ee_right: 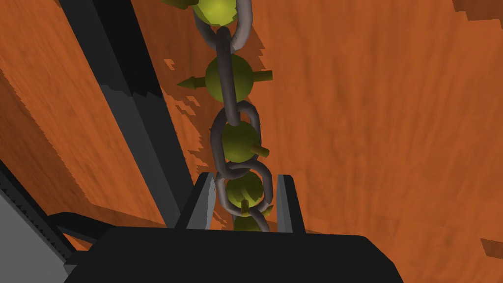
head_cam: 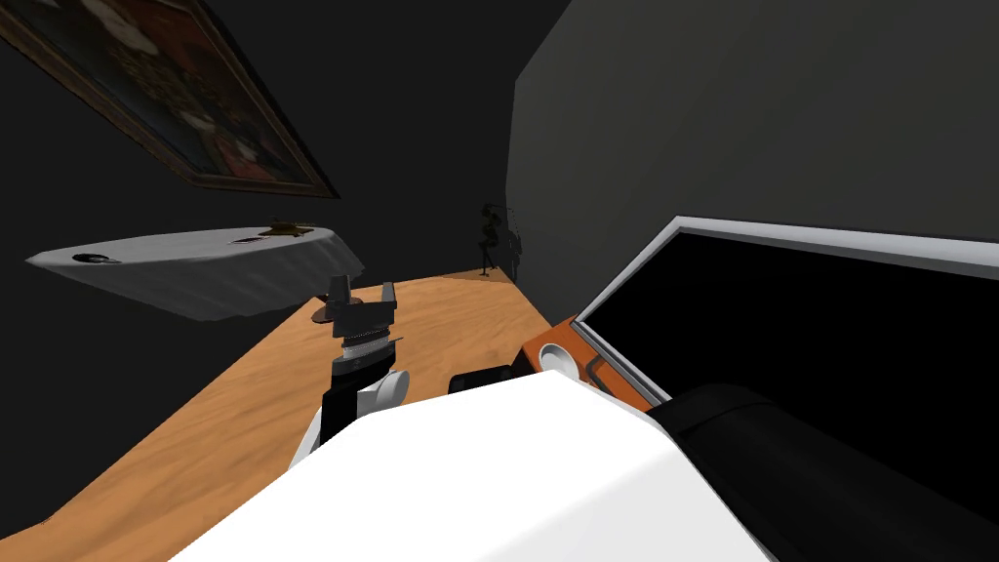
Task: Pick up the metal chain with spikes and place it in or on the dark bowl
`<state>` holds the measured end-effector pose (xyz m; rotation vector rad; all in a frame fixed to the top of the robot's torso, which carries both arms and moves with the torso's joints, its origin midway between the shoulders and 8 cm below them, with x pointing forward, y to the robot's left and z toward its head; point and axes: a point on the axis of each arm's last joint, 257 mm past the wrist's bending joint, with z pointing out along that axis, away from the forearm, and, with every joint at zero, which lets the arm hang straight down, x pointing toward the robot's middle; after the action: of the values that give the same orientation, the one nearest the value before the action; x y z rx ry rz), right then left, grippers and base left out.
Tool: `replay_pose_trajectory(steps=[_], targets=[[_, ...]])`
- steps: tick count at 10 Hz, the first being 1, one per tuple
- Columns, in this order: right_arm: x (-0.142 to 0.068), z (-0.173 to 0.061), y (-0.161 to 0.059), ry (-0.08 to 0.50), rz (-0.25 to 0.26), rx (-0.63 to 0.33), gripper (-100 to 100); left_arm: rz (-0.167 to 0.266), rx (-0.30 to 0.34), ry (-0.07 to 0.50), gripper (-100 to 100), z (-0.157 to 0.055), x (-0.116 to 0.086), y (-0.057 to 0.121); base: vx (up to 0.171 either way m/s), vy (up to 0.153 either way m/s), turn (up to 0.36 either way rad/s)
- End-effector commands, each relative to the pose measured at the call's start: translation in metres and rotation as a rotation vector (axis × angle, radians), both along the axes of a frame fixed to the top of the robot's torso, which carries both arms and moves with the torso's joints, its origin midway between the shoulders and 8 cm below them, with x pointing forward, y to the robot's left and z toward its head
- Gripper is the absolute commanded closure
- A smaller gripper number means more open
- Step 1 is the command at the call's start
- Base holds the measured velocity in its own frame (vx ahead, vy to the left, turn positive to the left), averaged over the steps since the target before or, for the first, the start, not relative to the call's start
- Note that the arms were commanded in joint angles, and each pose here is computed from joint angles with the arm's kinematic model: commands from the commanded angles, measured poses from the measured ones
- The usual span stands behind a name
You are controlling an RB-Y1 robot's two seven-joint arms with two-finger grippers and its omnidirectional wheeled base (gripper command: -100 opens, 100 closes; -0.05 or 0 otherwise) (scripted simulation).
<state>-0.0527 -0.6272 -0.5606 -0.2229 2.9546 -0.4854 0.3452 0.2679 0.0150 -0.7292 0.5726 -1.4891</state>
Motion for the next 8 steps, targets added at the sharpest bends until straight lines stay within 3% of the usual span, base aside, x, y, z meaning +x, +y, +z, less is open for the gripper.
replay_pose_trajectory(steps=[1, 2, 3, 4, 5, 7, 8], targets=[[0.0, 0.0, 0.0, 0.0, 0.0, 0.0, 100, 0.0, 0.0, 0.0, 0, 0.0, 0.0, 0.0, 0.067, 0.021, -0.062], [0.0, 0.0, 0.0, 0.001, 0.003, 0.001, 0, 0.0, 0.0, 0.0, 0, 0.0, 0.0, 0.0, 0.011, 0.005, 0.01], [-0.013, 0.016, -0.023, 0.022, -0.002, -0.037, 100, 0.0, 0.0, 0.0, 0, 0.0, 0.0, 0.0, 0.054, 0.081, -0.02], [-0.012, 0.015, -0.022, 0.02, 0.0, -0.035, 100, 0.0, 0.0, 0.0, 0, 0.0, 0.0, 0.0, 0.064, 0.092, -0.038], [-0.029, 0.032, -0.045, 0.045, -0.009, -0.073, 100, 0.0, 0.0, 0.0, 0, 0.0, 0.0, 0.0, 0.125, 0.142, -0.033], [-0.029, 0.032, -0.045, 0.045, -0.009, -0.073, 100, 0.0, 0.0, 0.0, 0, 0.0, 0.0, 0.0, 0.086, 0.09, -0.013], [-0.046, 0.053, -0.07, 0.072, -0.016, -0.115, 100, 0.0, 0.0, 0.0, 0, 0.0, 0.0, 0.0, 0.117, 0.117, -0.028]])
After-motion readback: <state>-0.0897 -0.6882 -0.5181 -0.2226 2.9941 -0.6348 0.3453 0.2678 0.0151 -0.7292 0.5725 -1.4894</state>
